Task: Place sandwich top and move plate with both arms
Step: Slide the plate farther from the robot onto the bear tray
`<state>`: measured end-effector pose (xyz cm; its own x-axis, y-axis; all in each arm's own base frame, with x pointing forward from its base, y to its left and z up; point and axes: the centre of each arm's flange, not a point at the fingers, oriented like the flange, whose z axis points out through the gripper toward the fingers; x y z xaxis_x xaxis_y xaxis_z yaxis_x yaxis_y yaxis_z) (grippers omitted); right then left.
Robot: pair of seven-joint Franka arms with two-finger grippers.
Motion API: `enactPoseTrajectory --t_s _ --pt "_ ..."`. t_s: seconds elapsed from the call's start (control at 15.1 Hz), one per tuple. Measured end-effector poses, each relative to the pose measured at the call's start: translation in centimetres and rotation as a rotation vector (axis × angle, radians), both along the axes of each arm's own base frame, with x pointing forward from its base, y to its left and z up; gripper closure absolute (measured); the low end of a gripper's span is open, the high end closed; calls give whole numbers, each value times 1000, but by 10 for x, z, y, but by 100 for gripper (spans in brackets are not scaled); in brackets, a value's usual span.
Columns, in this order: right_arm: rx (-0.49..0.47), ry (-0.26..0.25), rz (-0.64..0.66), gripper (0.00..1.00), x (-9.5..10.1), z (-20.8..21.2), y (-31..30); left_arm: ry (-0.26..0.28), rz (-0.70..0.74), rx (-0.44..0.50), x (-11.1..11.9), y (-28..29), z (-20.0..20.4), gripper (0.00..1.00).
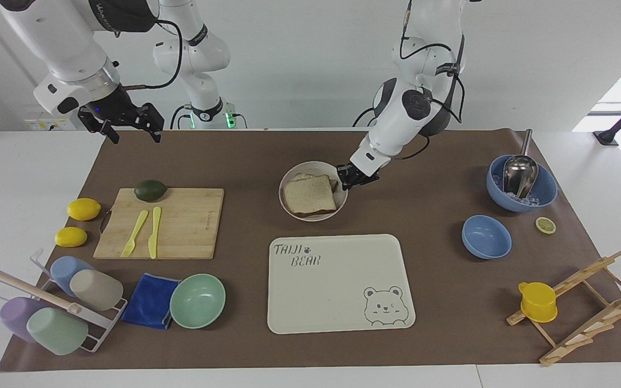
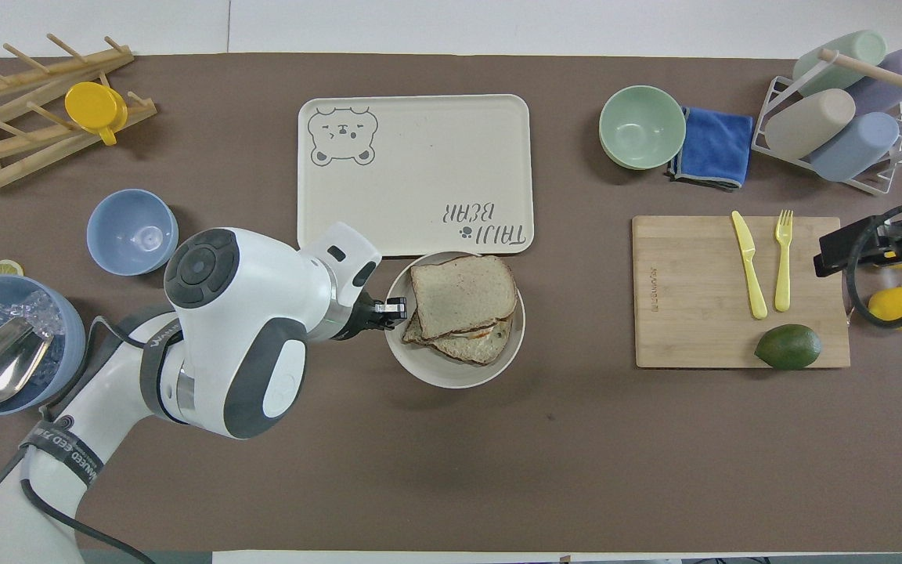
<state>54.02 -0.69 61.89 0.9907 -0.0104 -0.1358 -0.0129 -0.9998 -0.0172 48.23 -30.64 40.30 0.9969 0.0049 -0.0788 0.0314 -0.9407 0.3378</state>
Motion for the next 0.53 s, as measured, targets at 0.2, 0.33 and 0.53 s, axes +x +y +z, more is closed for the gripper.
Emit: enactPoseTrajectory --t_s 0.2,0.33,0.53 --pt "0 0 0 0 0 0 0 -30 40 -21 28 12 15 96" --pt "0 0 0 0 0 0 0 -33 56 -29 51 15 19 96" --pt "0 0 0 0 0 0 0 -25 83 -34 95 19 11 96"
